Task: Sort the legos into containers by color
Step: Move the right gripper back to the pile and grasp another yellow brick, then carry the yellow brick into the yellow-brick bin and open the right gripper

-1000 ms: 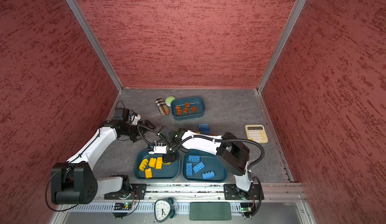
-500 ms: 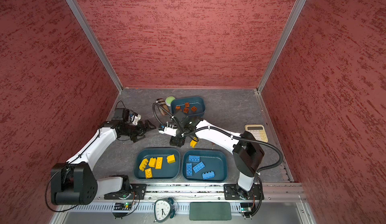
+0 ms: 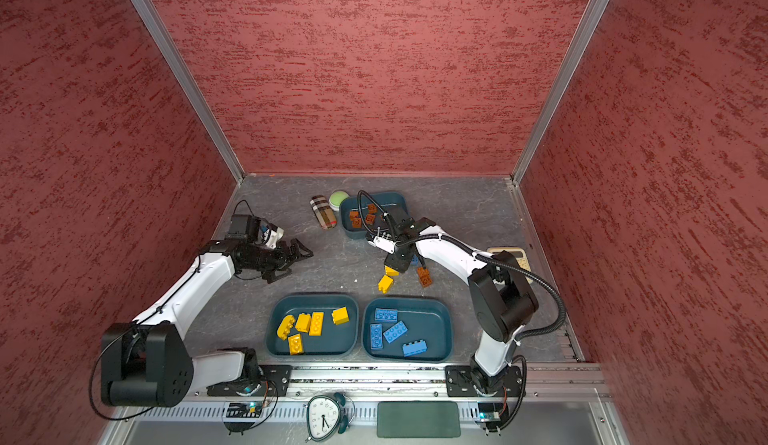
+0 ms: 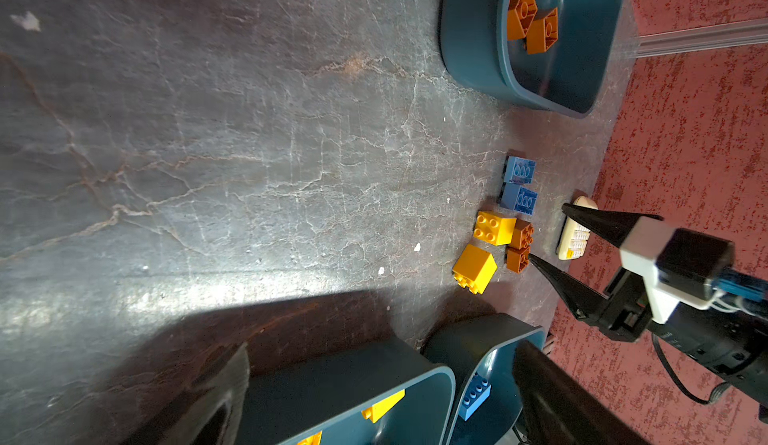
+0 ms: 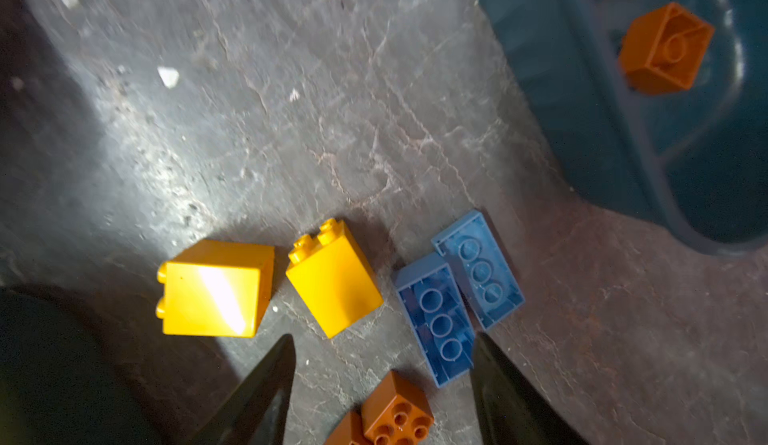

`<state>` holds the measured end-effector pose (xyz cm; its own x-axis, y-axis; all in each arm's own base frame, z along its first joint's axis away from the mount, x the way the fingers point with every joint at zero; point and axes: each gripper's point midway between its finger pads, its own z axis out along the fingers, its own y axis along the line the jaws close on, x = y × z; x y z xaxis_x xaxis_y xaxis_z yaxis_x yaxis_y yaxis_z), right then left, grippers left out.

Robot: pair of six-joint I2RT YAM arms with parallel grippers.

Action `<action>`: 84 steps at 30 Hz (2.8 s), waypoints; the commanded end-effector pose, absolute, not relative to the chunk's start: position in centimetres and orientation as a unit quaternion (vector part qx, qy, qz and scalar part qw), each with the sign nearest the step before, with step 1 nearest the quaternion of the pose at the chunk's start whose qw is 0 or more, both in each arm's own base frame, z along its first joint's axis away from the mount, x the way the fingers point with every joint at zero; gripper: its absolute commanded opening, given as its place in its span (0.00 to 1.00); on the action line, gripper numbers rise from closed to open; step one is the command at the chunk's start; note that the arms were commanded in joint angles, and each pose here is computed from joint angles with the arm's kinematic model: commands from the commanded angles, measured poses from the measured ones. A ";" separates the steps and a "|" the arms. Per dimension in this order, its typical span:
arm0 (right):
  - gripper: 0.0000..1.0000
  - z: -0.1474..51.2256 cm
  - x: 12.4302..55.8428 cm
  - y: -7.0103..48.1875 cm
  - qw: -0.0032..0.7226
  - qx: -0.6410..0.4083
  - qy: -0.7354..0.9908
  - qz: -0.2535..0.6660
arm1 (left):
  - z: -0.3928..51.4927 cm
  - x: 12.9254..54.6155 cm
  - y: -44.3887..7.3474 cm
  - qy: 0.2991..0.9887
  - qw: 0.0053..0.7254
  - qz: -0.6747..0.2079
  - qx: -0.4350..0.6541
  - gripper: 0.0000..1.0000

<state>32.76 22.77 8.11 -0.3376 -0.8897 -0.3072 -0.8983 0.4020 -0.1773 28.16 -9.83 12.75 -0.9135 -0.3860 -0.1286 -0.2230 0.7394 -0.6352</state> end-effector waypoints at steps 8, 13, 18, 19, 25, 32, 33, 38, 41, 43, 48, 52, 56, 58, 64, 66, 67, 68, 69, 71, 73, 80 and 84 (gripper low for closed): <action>0.68 5.5 33.5 22.9 0.166 -0.597 0.785 -0.001 | 12.7 28.6 -10.1 0.926 0.127 -0.318 -0.155 0.99; 0.67 4.6 32.9 23.4 0.152 -0.608 0.779 0.020 | 12.6 28.6 -10.1 0.928 0.126 -0.316 -0.154 0.99; 0.65 4.3 32.9 23.9 0.148 -0.610 0.778 0.031 | 12.6 28.6 -10.2 0.928 0.124 -0.316 -0.152 1.00; 0.65 4.2 32.8 23.9 0.146 -0.611 0.777 0.031 | 12.6 28.6 -10.2 0.928 0.123 -0.316 -0.152 1.00; 0.55 3.6 32.7 24.9 0.142 -0.610 0.778 0.058 | 12.4 28.5 -10.4 0.929 0.120 -0.315 -0.150 0.99; 0.42 3.0 32.7 25.3 0.131 -0.610 0.779 0.063 | 12.2 28.4 -10.4 0.931 0.117 -0.311 -0.149 0.99; 0.39 3.1 32.8 25.4 0.132 -0.609 0.780 0.065 | 12.2 28.4 -10.3 0.931 0.118 -0.310 -0.149 0.99; 0.30 3.8 32.9 25.8 0.134 -0.603 0.783 0.072 | 12.2 28.4 -10.4 0.932 0.118 -0.310 -0.148 0.99; 0.26 5.3 32.9 26.4 0.148 -0.597 0.783 0.088 | 12.2 28.4 -10.4 0.932 0.118 -0.309 -0.149 0.99; 0.25 6.5 32.9 27.0 0.164 -0.593 0.782 0.102 | 12.2 28.4 -10.4 0.932 0.118 -0.309 -0.148 0.99; 0.26 8.9 32.2 28.3 0.196 -0.583 0.777 0.133 | 12.2 28.6 -10.4 0.932 0.118 -0.309 -0.147 0.99; 0.26 11.0 31.1 30.0 0.223 -0.585 0.764 0.157 | 12.3 28.9 -10.4 0.932 0.121 -0.309 -0.145 0.99; 0.27 13.2 29.0 32.4 0.241 -0.595 0.743 0.187 | 12.6 29.1 -10.3 0.933 0.124 -0.307 -0.142 0.99; 0.27 13.9 27.6 33.8 0.243 -0.607 0.729 0.204 | 12.7 29.2 -10.2 0.934 0.127 -0.303 -0.139 0.99; 0.27 14.5 22.0 37.5 0.214 -0.632 0.701 0.252 | 12.8 29.2 -9.6 0.936 0.131 -0.295 -0.142 0.99; 0.27 14.6 20.2 38.5 0.206 -0.639 0.690 0.271 | 12.9 29.3 -9.3 0.935 0.135 -0.294 -0.145 1.00; 0.27 14.8 19.2 39.2 0.203 -0.643 0.681 0.286 | 12.8 29.2 -9.2 0.935 0.135 -0.293 -0.147 0.99; 0.28 14.7 18.3 39.7 0.199 -0.646 0.675 0.296 | 12.7 29.3 -9.2 0.935 0.136 -0.293 -0.148 0.99; 0.28 14.6 17.3 40.2 0.194 -0.649 0.668 0.307 | 12.7 29.4 -9.1 0.935 0.135 -0.293 -0.149 0.99; 0.28 14.3 15.6 40.9 0.182 -0.655 0.658 0.324 | 12.5 29.4 -9.0 0.935 0.133 -0.293 -0.150 0.99; 0.28 13.9 13.9 41.4 0.170 -0.664 0.648 0.333 | 12.5 29.5 -9.0 0.934 0.136 -0.293 -0.149 0.99; 0.29 10.4 11.3 41.5 0.122 -0.700 0.637 0.300 | 12.4 29.7 -9.0 0.934 0.137 -0.294 -0.147 0.99; 0.31 9.1 11.2 42.0 0.114 -0.706 0.634 0.293 | 12.2 29.6 -9.0 0.934 0.135 -0.295 -0.150 0.99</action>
<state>11.28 41.57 9.65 -0.0055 -0.8278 -0.5610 -0.9651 -0.1424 0.2197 29.06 -9.24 12.07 -0.9213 -0.3626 -0.1403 -0.2147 0.7753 -0.5940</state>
